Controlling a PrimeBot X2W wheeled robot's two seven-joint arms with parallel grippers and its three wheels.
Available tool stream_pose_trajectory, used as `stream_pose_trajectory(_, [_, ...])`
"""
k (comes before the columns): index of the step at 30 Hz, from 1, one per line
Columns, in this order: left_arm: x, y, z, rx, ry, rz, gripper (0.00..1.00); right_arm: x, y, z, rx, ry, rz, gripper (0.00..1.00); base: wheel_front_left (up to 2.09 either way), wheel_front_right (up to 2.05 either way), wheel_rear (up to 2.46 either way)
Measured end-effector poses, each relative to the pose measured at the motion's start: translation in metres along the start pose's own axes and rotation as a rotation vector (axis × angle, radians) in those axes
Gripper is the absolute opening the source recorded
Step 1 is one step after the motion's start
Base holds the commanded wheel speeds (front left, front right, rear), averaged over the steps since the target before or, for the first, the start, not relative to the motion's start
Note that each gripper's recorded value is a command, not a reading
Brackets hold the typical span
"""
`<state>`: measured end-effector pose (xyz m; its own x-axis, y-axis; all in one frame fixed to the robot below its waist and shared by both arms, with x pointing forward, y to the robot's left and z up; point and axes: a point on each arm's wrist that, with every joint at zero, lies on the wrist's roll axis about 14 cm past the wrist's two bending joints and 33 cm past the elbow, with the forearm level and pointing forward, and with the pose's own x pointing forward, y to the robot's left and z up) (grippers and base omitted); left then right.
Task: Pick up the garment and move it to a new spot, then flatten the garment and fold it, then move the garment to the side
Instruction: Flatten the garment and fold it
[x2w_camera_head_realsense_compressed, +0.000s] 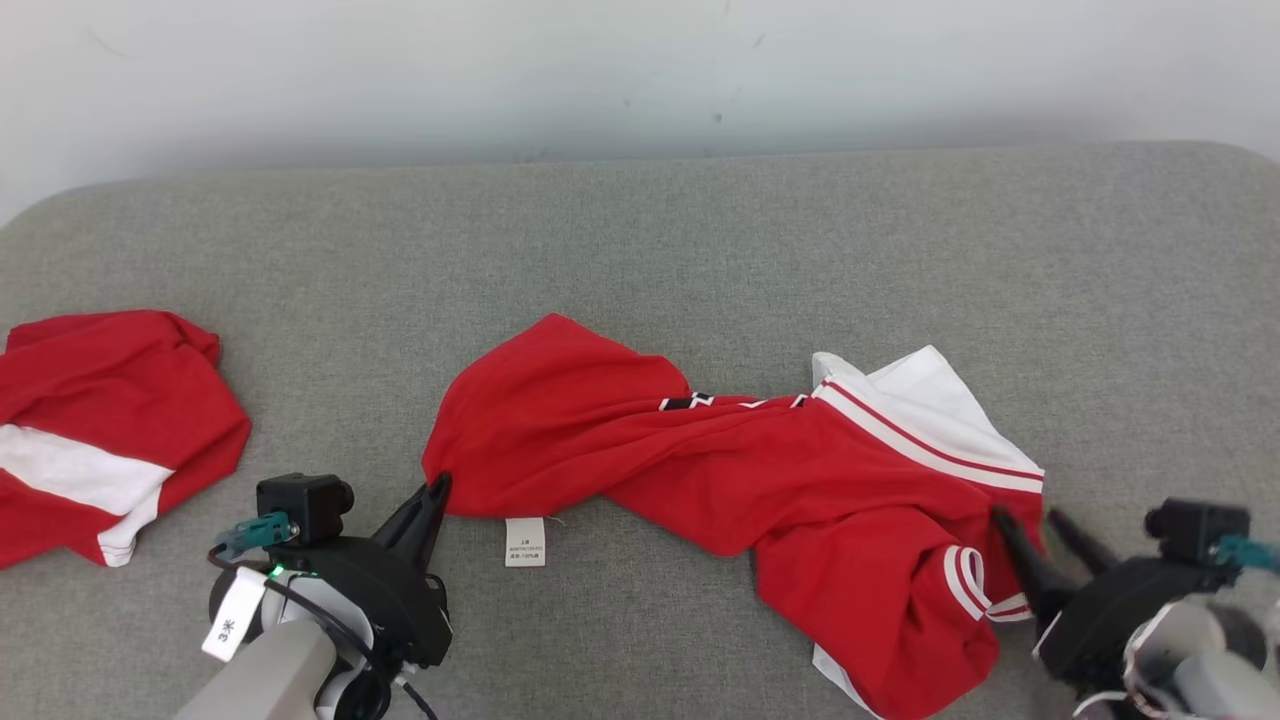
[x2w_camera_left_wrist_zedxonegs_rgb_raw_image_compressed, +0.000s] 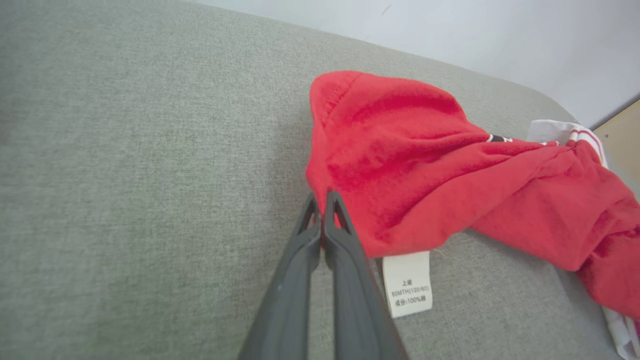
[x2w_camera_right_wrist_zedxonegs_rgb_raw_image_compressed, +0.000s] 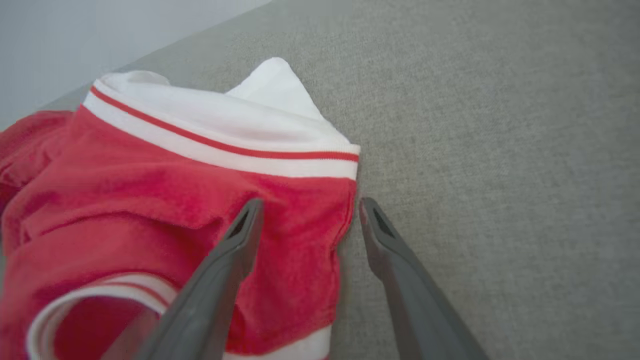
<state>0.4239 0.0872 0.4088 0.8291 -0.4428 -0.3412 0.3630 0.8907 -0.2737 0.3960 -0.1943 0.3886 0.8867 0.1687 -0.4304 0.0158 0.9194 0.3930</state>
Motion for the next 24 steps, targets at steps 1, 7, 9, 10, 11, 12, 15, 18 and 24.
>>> stream_pose_trajectory(1, [0.0,-0.001,0.001,0.001,-0.004,-0.003,0.0,0.0,0.002,0.009,-0.006,-0.018,0.013,1.0,0.0,0.0,0.0])
stream_pose_trajectory(7, [-0.002,-0.011,0.007,-0.005,-0.029,-0.02,0.0,0.0,0.024,0.053,-0.061,-0.088,0.113,1.0,0.0,0.0,0.0])
stream_pose_trajectory(9, [-0.004,-0.01,0.008,-0.006,-0.039,-0.013,0.0,0.004,0.03,0.066,-0.114,-0.097,0.128,1.0,0.0,0.0,0.0])
stream_pose_trajectory(10, [-0.005,-0.008,0.008,-0.006,-0.04,-0.006,0.0,0.008,0.033,0.073,-0.168,-0.092,0.136,1.0,0.0,0.0,0.0])
stream_pose_trajectory(11, [-0.006,-0.009,0.007,-0.009,-0.039,-0.006,0.0,0.012,0.038,0.082,-0.204,-0.094,0.144,1.0,0.0,0.0,0.0])
stream_pose_trajectory(12, [-0.007,-0.011,0.005,-0.012,-0.038,-0.012,0.0,0.017,0.041,0.091,-0.233,-0.099,0.144,1.0,0.0,0.0,0.0])
stream_pose_trajectory(15, [-0.007,-0.018,0.006,-0.012,-0.046,-0.027,0.0,0.032,0.048,0.106,-0.336,-0.067,0.125,1.0,0.0,0.0,0.0])
stream_pose_trajectory(18, [-0.005,-0.029,0.008,-0.016,-0.059,-0.052,0.0,0.047,0.051,0.099,-0.368,0.02,0.116,1.0,0.0,0.0,0.0])
stream_pose_trajectory(24, [-0.009,-0.031,0.011,-0.007,-0.074,-0.049,0.0,0.074,0.055,0.076,-0.439,0.197,0.083,1.0,0.0,0.0,0.0])
